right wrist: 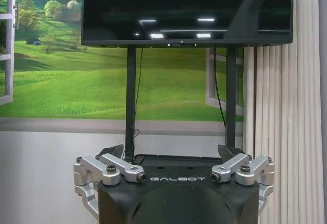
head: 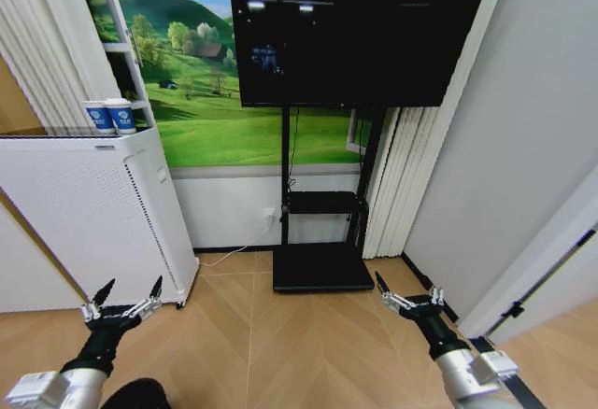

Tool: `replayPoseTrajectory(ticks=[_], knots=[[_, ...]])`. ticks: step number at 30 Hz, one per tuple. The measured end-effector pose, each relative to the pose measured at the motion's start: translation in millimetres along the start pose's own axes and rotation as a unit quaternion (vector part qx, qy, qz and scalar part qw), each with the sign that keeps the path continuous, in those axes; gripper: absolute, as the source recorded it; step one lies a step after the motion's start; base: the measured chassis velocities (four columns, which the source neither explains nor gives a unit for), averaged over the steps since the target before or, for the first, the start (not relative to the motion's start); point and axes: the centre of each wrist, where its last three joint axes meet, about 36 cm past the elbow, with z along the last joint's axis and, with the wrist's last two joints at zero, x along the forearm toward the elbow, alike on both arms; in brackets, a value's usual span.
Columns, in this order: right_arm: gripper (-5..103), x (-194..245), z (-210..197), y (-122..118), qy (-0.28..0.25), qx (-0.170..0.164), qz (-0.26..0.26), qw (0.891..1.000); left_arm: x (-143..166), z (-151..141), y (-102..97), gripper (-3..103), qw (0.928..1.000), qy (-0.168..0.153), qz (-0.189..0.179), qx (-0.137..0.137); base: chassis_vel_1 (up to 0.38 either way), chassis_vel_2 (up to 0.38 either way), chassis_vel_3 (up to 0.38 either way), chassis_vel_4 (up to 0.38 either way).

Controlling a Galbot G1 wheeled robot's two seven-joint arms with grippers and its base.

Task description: Pick up the trash bin and place the garbage on the floor into it.

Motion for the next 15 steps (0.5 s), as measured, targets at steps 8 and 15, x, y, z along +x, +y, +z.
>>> replayPoseTrajectory(ticks=[8,15], knots=[[100,0.0,0.0,0.0,0.0,0.0,0.0,1.0,0.0,0.0,0.0,100,1.0,0.0,0.0,0.0,0.0,0.0,0.0,0.0],[100,0.0,0.0,0.0,0.0,0.0,0.0,1.0,0.0,0.0,0.0,100,1.0,0.0,0.0,0.0,-0.011,-0.011,-0.01,-0.015]])
